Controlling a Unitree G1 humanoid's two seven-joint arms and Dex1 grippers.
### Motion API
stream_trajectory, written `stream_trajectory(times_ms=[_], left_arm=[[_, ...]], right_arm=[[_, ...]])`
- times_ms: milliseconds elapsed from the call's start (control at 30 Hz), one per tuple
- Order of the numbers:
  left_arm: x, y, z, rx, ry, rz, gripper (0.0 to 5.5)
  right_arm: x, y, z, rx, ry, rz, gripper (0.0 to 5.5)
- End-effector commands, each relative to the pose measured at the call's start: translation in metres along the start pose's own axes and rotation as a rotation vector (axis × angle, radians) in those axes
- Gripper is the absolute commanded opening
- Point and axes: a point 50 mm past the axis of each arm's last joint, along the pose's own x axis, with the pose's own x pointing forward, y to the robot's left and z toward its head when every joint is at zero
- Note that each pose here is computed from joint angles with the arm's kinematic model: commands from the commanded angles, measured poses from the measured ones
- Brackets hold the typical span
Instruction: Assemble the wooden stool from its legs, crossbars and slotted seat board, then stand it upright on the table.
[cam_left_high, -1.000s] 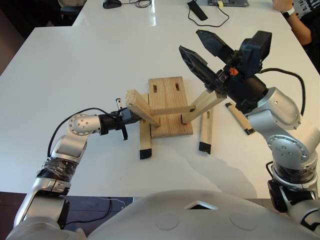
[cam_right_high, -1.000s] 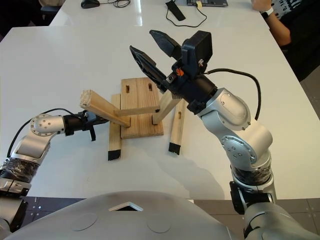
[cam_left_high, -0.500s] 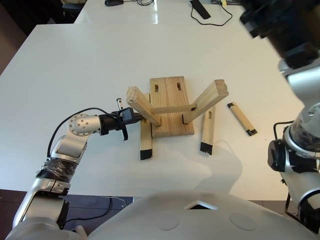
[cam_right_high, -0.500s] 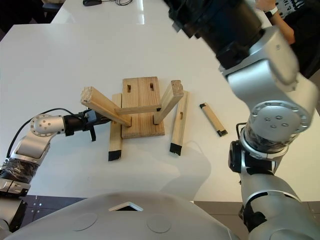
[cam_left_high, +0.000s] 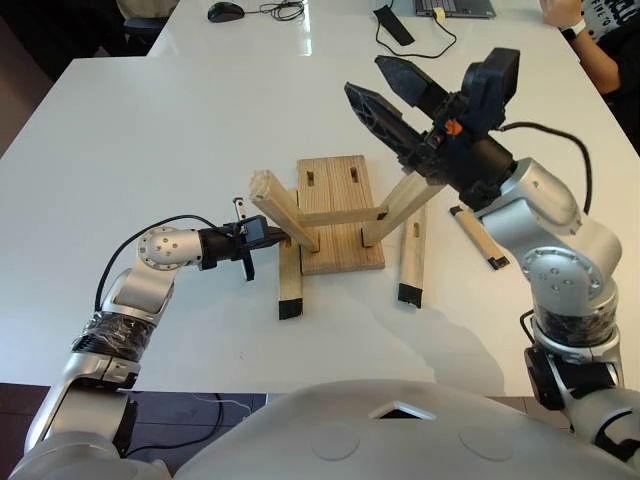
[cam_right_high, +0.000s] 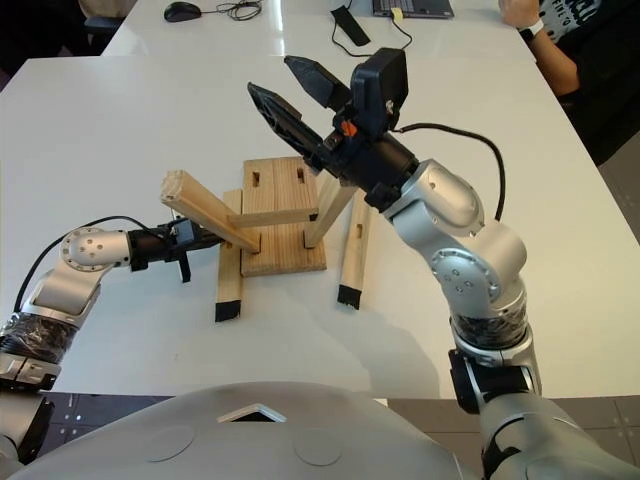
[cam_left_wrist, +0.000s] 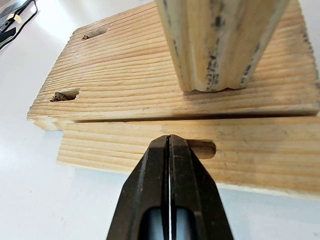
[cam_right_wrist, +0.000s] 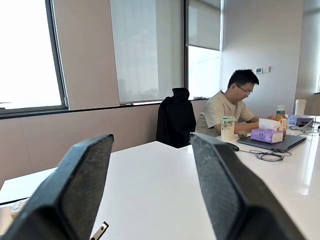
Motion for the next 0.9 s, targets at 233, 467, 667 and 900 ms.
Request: stream_trajectory(times_ms=[233,467,667,900], left_arm=[[0.005,-0.021,-0.015,-0.048,0.071,-0.068,0.00],[0.015,-0.027,-0.019,-0.002,0.093,-0.094,0.00],[0.010,-0.025,-0.037,0.069,0.201,-0.081,0.00],[-0.021,-0.015,-0.082,0.113,0.461,-0.060,0.00]], right_arm=[[-0.044,-0.083,0.041,-0.117,-0.075,-0.384,2.82],[-0.064,-0.059,-0.103,0.056,0.341,-0.421,2.82],[-0.088,-0.048,-0.145,0.044,0.535,-0.442,2.82],[-0.145,-0.058,-0.169,-0.075,0.889,-0.419,2.82]])
